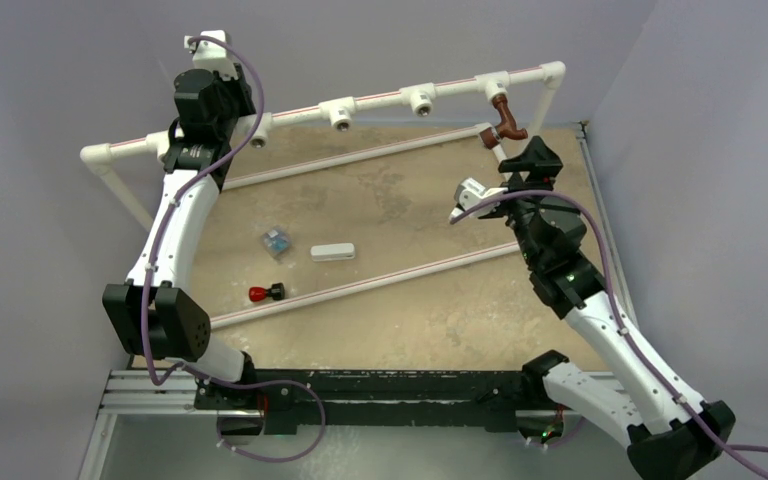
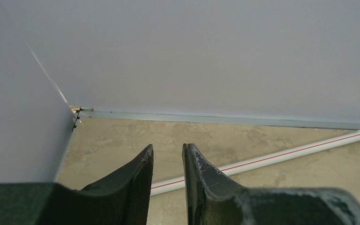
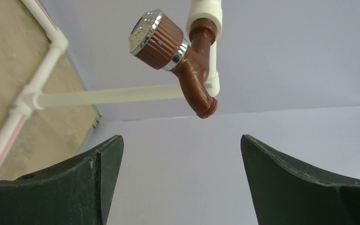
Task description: Install the water faucets
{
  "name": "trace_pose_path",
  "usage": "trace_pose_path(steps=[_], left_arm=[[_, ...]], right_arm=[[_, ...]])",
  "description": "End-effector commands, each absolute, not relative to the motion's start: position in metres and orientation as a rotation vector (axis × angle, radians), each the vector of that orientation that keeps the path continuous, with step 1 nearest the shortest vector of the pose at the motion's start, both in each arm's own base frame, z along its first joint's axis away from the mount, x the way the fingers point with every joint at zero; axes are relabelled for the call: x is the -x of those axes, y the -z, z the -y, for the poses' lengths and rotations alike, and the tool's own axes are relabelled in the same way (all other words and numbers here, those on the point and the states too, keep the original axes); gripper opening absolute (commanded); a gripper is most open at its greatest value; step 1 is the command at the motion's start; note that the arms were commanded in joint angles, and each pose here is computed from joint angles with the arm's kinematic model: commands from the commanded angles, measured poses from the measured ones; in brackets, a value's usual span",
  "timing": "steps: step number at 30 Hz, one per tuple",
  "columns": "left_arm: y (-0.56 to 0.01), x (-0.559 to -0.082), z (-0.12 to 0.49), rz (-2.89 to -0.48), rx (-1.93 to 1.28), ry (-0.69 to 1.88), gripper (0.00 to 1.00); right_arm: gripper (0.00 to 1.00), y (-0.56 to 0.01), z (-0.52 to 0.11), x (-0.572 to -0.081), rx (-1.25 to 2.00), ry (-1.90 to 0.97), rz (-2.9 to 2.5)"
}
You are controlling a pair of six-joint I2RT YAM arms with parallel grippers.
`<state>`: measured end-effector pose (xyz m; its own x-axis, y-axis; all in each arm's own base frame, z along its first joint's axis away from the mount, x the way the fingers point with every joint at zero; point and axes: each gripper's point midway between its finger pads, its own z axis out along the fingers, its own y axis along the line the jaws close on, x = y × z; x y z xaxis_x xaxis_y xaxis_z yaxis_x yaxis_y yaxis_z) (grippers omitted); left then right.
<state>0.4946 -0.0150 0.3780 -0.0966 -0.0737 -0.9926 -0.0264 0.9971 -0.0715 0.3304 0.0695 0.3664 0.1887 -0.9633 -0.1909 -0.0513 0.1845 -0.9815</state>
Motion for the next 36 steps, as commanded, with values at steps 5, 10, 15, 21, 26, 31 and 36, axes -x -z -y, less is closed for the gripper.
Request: trace_pose_path(steps=[5,10,15,21,26,31,36], left_arm=[[-0.328,-0.492,0.021,-1.813,0.064,0.061,0.28],[-0.330,-0.492,0.021,-1.807,0.064,0.062,0.28],[-0.331,-0.491,0.021,-1.805,0.060,0.061,0.28],[-0.332,-0.490,0.021,-1.802,0.061,0.060,0.28],[-0.332,-0.490,0.021,-1.803,0.060,0.061,0.28],[-0.332,-0.491,0.021,-1.802,0.060,0.061,0.28],[-0.332,-0.491,0.021,-1.802,0.060,0.061,0.28]], right_arm=[[0.95,-0.407,-0.067,-0.345,1.135,1.228,-1.005],[0.95,-0.406,-0.075,-0.359,1.137,1.247,-1.002],[0.94,-0.401,-0.078,-0.370,1.122,1.246,-1.032],[0.84,-0.402,-0.075,-0.382,1.025,1.258,-1.075],[0.73,-0.404,-0.076,-0.392,0.970,1.241,-1.108],[0.61,-0.406,-0.078,-0.398,0.931,1.235,-1.110],[0.36,-0.403,-0.080,-0.405,0.887,1.189,-1.146]])
